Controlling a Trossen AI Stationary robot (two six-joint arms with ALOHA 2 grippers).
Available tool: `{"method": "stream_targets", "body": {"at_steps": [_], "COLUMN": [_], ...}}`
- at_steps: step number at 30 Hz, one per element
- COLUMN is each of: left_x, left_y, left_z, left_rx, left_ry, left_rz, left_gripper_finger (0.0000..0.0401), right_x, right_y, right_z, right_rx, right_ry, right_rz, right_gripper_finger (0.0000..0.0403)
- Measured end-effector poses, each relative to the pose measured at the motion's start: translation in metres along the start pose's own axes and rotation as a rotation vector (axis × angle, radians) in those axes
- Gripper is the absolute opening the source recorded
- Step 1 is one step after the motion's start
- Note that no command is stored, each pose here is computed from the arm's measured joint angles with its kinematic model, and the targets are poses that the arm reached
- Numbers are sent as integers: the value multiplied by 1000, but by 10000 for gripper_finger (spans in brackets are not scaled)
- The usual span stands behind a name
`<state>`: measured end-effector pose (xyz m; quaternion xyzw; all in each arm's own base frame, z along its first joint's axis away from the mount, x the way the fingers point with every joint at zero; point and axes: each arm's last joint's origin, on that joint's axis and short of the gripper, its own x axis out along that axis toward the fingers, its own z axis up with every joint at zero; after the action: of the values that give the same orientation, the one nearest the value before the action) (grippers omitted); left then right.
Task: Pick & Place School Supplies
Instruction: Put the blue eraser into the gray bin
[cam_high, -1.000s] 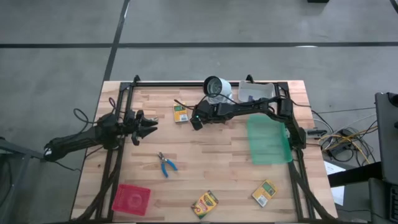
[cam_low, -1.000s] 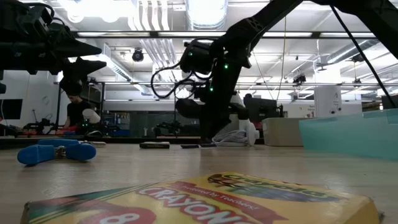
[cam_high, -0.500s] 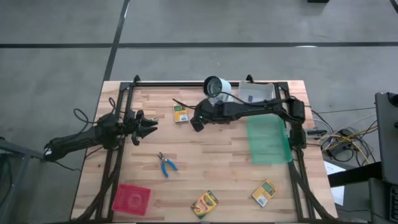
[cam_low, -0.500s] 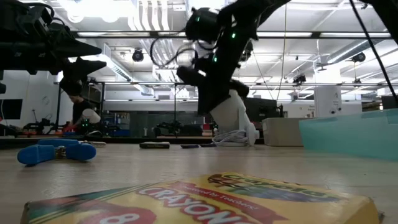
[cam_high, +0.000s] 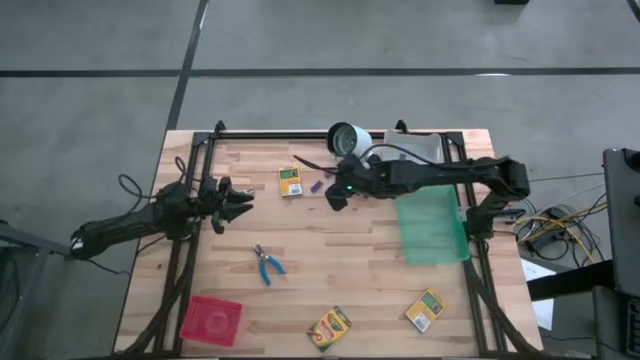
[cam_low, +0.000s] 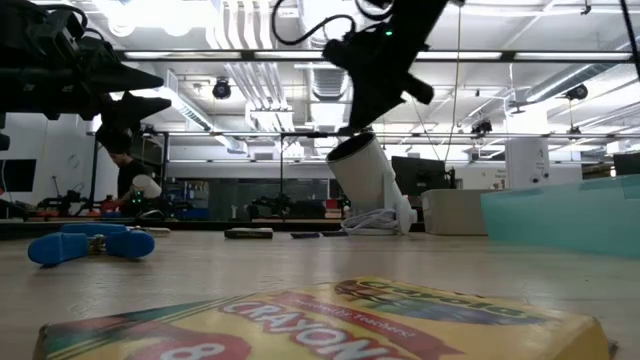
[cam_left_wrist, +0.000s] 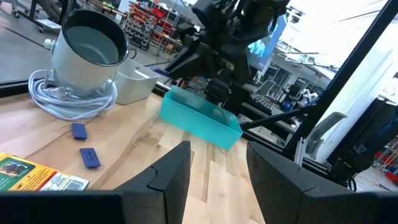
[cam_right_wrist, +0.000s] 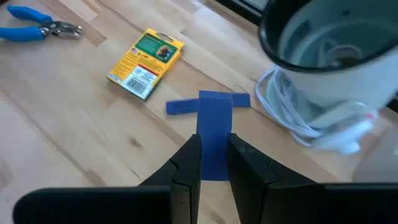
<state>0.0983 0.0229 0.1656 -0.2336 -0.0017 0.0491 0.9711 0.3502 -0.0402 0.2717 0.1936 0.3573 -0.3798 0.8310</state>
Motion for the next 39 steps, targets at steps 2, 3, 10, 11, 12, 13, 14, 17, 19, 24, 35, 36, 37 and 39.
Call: {"method": "stream_targets", "body": {"at_steps": [2,3,10,11,12,13,14,17,19,24,35,36,37,39], "left_x": [0,0,0,0,0,0,0,0,0,0,0,0,0,0], "left_y": [0,0,0,0,0,0,0,0,0,0,0,0,0,0], "left_z": [0,0,0,0,0,0,0,0,0,0,0,0,0,0], "left_rx": [0,0,0,0,0,0,0,0,0,0,0,0,0,0], "left_ry": [0,0,0,0,0,0,0,0,0,0,0,0,0,0], "left_rz": [0,0,0,0,0,0,0,0,0,0,0,0,0,0], "left_gripper_finger": [163,163,163,163,163,163,163,163,163,163,163,163,163,163], "right_x": [-8,-12,-39,-42,-46,-50,-53,-62,-67,-71,-43,-40,-37,-29], "right_y": [-7,-11,-43,-48,-53,-58,-63,-77,-88,-114,-160,-164,-169,-178], "right_z": [-3,-4,-18,-21,-23,-24,-26,-29,-31,-30,-12,-9,-5,0], "right_rx": [5,10,107,126,147,167,181,208,233,302,468,480,493,509], "right_ry": [-6,-13,-80,-99,-120,-141,-157,-187,-196,-205,-90,-77,-65,-21], "right_rz": [5,11,-24,-44,-59,-70,-81,-90,-95,-138,-236,-239,-237,-232], "right_gripper_finger": [61,61,61,61,61,61,61,61,61,61,61,61,61,61]}}
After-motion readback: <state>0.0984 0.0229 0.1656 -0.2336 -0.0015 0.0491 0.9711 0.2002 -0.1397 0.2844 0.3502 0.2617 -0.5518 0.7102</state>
